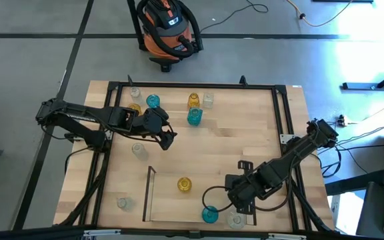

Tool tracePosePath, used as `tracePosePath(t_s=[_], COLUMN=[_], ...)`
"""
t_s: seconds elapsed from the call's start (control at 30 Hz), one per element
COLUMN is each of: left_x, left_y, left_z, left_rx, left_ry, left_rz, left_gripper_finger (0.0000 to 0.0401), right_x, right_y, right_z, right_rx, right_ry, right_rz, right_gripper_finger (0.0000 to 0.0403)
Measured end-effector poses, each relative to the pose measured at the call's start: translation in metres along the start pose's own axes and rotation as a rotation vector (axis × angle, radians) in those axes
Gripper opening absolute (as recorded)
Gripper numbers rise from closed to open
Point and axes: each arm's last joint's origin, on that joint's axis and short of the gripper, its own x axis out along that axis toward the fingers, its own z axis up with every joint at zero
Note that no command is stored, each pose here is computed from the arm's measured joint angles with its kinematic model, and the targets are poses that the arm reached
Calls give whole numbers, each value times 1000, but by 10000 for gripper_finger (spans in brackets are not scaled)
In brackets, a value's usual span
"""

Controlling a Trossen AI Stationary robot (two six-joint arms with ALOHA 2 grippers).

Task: Sort vases onto shelf
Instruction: Put the blue flower vase on the shelf aligned with the other blue flower vase

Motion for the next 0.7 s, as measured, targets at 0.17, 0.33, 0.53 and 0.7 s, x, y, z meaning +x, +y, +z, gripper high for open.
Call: tracePosePath(t_s=[0.17, 0.33, 0.53, 0.7], left_x=[0, 0, 0, 0], left_y=[0, 0, 0, 0], left_z=[0, 0, 0, 0], left_rx=[0, 0, 0, 0], left_ry=[0, 0, 0, 0], left_rz=[0, 0, 0, 0], left_gripper_finger=[289, 289, 289, 289], right_x=[-1, -8, -14, -15], right_y=[0, 0, 1, 0], right_z=[-1, 0, 2, 0], right_rx=[14, 13, 13, 12], right_ry=[-2, -1, -13, 10], right_rz=[3, 4, 12, 1], right_gripper_finger=[5, 5, 5, 5])
